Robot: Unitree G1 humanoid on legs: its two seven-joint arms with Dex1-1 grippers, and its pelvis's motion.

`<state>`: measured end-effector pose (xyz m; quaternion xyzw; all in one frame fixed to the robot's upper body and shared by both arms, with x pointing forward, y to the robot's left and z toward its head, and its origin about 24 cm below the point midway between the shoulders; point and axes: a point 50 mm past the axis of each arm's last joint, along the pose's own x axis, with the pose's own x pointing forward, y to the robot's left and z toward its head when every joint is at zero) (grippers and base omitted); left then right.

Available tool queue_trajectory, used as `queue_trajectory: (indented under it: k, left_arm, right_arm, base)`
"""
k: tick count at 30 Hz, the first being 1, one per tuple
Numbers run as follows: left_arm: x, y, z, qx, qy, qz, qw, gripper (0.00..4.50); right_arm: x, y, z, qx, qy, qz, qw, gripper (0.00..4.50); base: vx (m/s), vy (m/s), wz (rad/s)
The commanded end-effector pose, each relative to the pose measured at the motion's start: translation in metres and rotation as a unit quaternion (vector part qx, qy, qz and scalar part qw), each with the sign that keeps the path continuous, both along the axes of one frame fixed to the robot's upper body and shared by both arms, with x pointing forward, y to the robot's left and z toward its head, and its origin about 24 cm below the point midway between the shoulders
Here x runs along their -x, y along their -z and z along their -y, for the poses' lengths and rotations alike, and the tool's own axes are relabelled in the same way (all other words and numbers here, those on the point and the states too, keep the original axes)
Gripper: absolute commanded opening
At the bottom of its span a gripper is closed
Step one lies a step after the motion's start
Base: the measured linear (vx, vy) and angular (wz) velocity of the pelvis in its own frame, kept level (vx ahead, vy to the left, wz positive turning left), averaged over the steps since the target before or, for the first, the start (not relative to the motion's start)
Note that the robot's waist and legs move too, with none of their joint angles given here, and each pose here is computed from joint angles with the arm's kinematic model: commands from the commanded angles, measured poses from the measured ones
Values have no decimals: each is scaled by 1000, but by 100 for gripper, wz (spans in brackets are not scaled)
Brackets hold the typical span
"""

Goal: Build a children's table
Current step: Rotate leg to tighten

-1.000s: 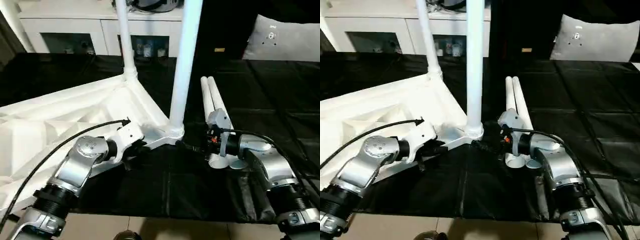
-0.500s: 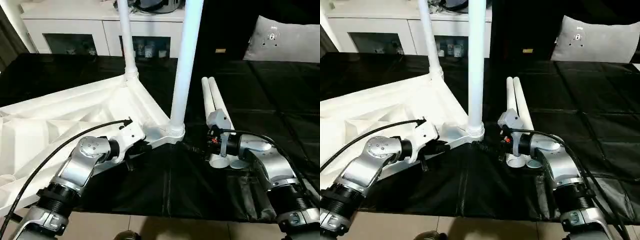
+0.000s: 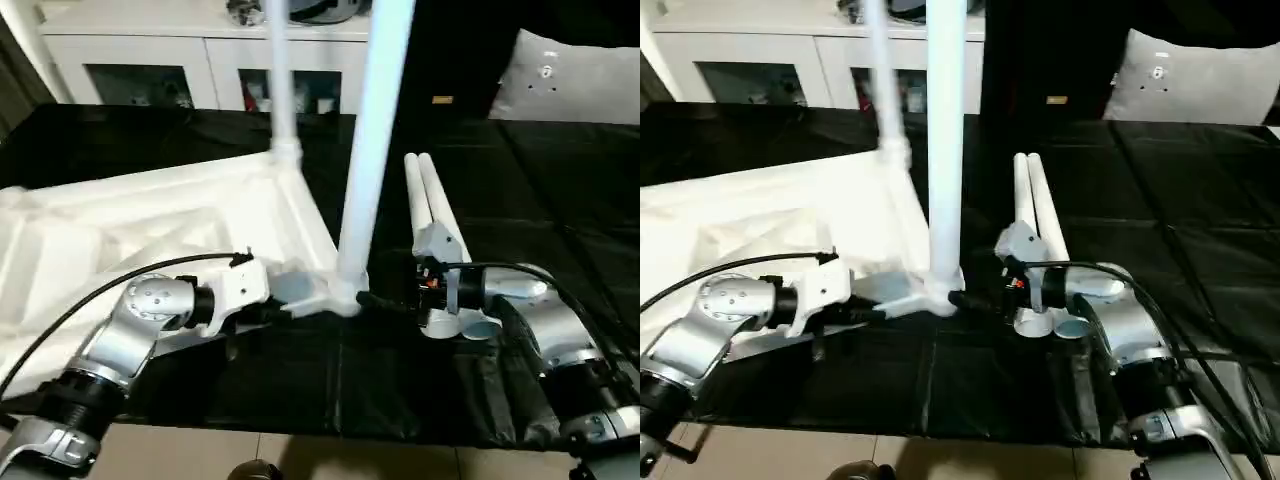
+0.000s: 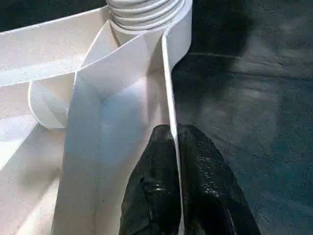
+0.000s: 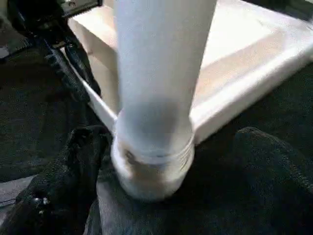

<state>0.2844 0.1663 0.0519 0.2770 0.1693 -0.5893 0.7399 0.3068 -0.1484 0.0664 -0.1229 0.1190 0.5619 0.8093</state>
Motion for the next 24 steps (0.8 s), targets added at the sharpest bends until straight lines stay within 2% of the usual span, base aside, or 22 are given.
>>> queue_trajectory:
  k: [1,4,6,10,11,15,16,21,24]
  left_arm:
    - [12,12,3,-30,54,-34,998,2]
    - [12,12,3,-29,63,-37,997,2]
    - [13,13,3,-30,71,-40,996,0]
    - [15,14,2,-29,81,-46,995,0]
    - [16,15,2,-30,82,-47,995,0]
    - [16,19,1,-34,83,-48,995,0]
    - [16,20,0,-34,83,-49,995,0]
    - [17,23,-1,-33,78,-54,995,0]
    - [19,26,0,-18,57,-68,996,0]
  right_arm:
    - [1,2,-4,9,-27,-9,1000,431]
    - [3,4,-7,9,-38,-16,999,431]
    - [3,6,-10,4,-44,-21,999,396]
    - [3,8,-15,-2,-47,-21,999,372]
    - [3,9,-16,-3,-47,-22,999,352]
    - [3,10,-17,-6,-50,-27,998,327]
    - [4,11,-18,-7,-52,-29,998,307]
    - [6,12,-20,-14,-56,-39,998,274]
    - [10,14,-26,-39,-52,-55,996,268]
  base:
    - [0,0,0]
    - [0,0,0]
    - [0,0,0]
    - [0,0,0]
    - [0,0,0]
    - [0,0,0]
    - [0,0,0]
    - [0,0,0]
    - [0,0,0]
